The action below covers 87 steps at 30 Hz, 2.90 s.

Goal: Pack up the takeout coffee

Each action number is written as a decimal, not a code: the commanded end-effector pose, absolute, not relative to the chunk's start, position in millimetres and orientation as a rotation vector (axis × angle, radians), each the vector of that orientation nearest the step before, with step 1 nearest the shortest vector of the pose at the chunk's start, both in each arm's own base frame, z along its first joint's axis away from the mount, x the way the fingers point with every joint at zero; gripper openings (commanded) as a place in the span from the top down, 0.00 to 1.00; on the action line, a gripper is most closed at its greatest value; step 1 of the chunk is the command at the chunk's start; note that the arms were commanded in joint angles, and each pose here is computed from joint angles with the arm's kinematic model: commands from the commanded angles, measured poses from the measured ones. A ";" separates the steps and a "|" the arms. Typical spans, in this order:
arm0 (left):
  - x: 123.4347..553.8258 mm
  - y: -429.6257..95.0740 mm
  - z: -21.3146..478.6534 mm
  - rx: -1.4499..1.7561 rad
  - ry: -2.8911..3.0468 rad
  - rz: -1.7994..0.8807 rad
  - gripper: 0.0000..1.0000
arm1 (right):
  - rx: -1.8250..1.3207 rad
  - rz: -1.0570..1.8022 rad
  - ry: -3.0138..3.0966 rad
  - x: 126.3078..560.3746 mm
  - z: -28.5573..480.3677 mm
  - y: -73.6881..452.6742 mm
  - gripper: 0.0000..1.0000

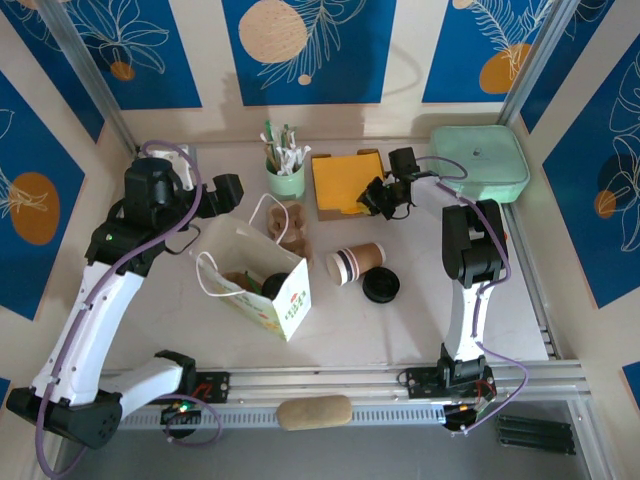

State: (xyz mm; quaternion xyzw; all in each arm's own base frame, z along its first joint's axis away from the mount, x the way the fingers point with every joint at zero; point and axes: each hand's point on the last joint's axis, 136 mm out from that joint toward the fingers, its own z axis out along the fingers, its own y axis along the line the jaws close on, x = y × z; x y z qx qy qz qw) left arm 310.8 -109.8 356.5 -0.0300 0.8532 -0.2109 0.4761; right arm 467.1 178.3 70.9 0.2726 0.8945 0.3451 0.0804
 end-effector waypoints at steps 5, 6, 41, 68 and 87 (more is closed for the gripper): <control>312.4 -110.4 359.2 -0.081 2.070 -0.537 0.01 | 0.822 1.080 2.681 464.8 67.4 181.5 1.00; 312.3 -110.3 358.9 -0.082 2.071 -0.537 0.01 | 0.818 1.088 2.677 464.4 68.5 182.2 1.00; 304.4 -112.7 365.7 -0.078 2.055 -0.577 0.00 | 0.742 1.077 2.594 434.9 99.0 162.3 0.85; 293.2 -106.6 375.8 -0.085 2.028 -0.569 0.01 | 0.570 1.013 2.478 443.5 156.8 162.6 1.00; 265.5 -88.7 411.5 -0.075 1.971 -0.503 0.01 | -0.507 1.219 1.795 220.1 495.6 281.6 1.00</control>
